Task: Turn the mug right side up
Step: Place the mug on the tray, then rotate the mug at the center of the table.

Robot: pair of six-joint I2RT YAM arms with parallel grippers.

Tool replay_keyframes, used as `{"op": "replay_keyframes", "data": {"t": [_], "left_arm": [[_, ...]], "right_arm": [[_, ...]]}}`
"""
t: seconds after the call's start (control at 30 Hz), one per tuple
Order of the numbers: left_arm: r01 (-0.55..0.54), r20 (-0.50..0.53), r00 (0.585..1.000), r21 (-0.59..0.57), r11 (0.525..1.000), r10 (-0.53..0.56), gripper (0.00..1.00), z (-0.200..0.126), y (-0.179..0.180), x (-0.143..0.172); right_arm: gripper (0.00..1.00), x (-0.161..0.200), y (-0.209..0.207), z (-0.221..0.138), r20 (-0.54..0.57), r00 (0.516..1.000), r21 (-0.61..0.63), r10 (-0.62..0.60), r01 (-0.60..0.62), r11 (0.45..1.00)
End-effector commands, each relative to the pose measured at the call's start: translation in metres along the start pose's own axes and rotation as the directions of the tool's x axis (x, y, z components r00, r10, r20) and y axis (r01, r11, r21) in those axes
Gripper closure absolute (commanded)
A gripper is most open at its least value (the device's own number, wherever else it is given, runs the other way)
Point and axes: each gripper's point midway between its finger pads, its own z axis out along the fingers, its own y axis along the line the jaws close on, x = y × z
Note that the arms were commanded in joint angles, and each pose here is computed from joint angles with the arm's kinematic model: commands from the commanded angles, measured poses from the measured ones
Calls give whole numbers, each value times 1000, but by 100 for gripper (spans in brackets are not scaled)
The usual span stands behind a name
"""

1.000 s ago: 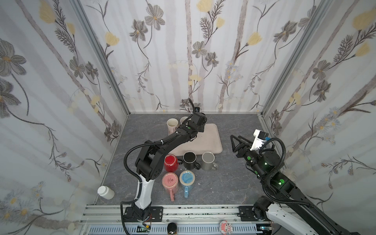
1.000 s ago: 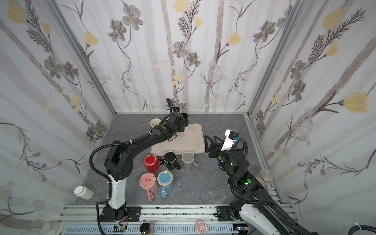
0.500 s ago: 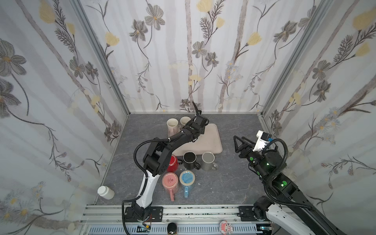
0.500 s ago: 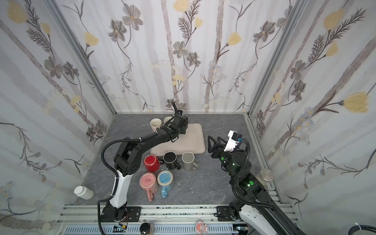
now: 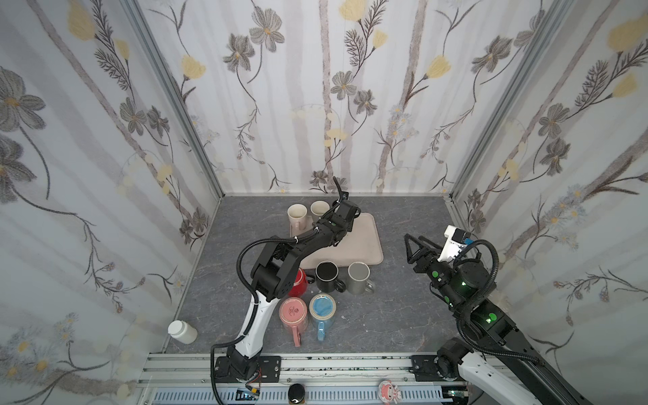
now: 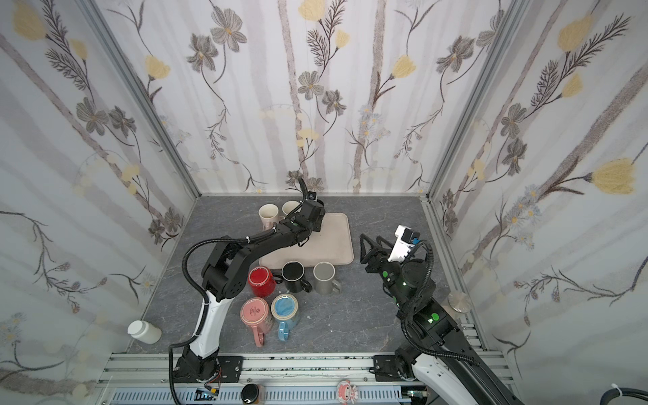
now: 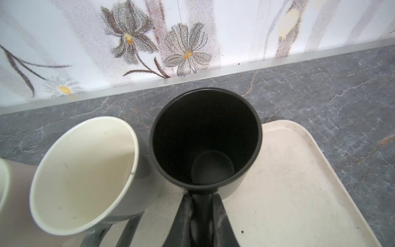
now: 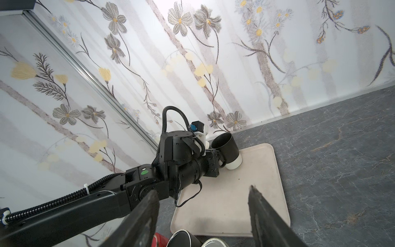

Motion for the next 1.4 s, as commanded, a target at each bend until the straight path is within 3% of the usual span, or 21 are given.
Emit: {"op": "replay_keyframes", "data": {"t": [0.0,0.4,0.5,0.77,0.87,0.97,1.17,1.37], "left_arm": [[22,54,998,-24,999,-20,75,1,4,-10],[61,94,994,-16,998,-59,46,-17,11,-21],[74,102,992,-13,997,-72,43,-24,12,-25],[224,179,951,166,960,-253,29,-94,11,-77],[264,193,928,262,928,-318,18,-130,12,-93],[287,211,905,340,896,-370,0,-169,19,-100],[326,242,866,392,860,-438,0,-226,47,-94],[334,252,851,416,846,-461,0,-265,71,-71]], "right_arm": [[32,-1,2,-2,-1,1000,-9,4,-4,1000],[22,10,1,-2,-47,999,-16,13,-14,1000],[20,16,1,-2,-73,997,-23,15,-17,1000],[14,57,-13,8,-207,978,1,-35,36,999],[14,77,-15,14,-291,952,-19,-92,90,996],[14,101,-24,20,-380,914,-19,-145,149,989],[13,125,-36,29,-465,863,-18,-197,213,977],[23,173,-36,30,-625,745,-107,-231,211,972]]}}
